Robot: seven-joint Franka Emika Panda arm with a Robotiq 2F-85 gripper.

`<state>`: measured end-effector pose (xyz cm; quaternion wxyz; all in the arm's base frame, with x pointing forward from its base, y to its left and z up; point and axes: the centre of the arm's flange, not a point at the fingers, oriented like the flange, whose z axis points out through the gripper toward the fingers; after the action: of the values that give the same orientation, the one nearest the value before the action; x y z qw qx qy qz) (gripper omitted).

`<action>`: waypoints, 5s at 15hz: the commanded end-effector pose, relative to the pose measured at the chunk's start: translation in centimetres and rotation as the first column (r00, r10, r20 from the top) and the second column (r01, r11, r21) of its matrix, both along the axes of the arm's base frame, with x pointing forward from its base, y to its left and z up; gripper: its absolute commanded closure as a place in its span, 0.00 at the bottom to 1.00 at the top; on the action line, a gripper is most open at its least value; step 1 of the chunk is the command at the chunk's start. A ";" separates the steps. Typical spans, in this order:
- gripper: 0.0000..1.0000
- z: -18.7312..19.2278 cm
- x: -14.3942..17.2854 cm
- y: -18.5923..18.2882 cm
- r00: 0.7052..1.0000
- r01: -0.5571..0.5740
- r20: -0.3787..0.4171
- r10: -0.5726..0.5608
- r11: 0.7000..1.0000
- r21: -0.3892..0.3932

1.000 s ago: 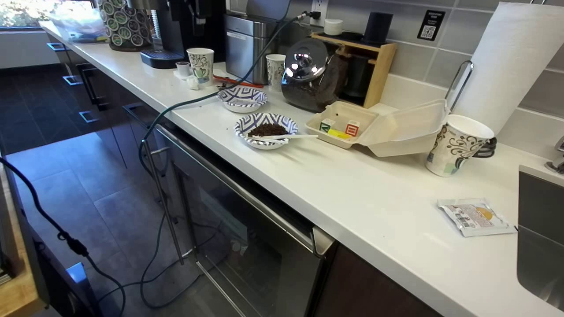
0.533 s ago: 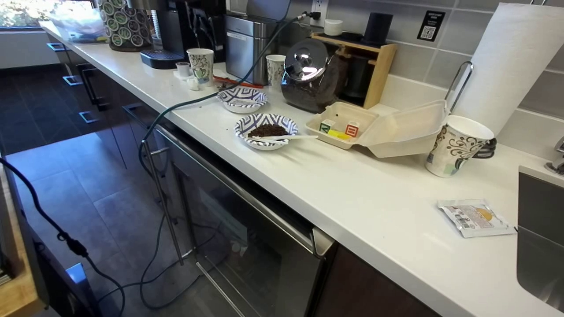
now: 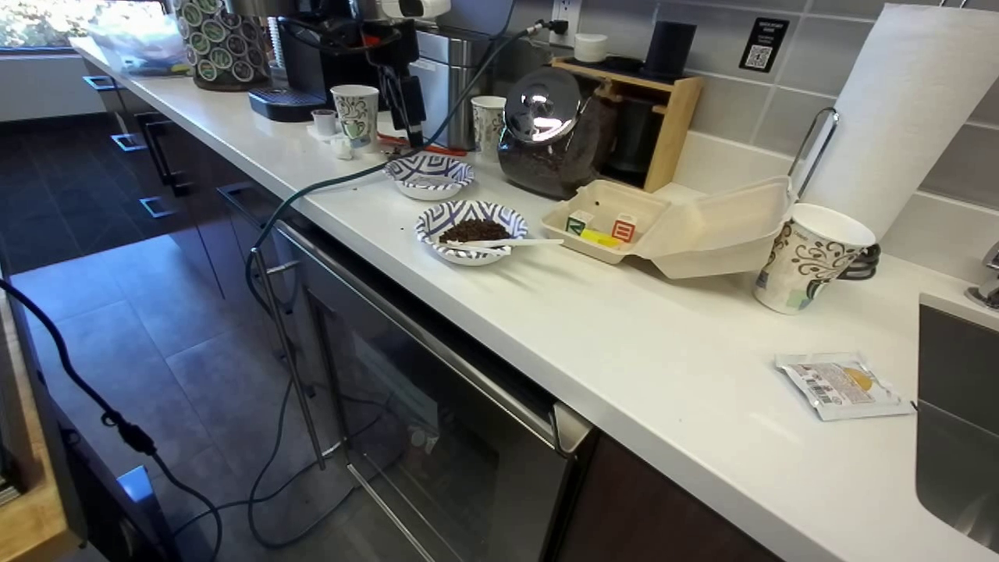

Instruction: Put the white sachet on the counter

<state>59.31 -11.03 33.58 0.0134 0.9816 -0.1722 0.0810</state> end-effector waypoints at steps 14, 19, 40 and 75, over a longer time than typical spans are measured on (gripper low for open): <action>0.00 -5.7 4.8 -4.7 0.999 0.003 -0.048 0.001 0.997 0.083; 0.00 -7.1 5.6 -5.2 0.997 0.011 -0.075 -0.005 0.997 0.073; 1.00 -6.6 5.6 -4.3 0.997 -0.006 -0.078 0.012 0.997 0.080; 0.40 -9.3 7.0 -1.2 0.997 -0.062 0.044 0.066 0.994 -0.085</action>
<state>66.17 -12.91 25.62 0.0284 0.9852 -0.1320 0.1058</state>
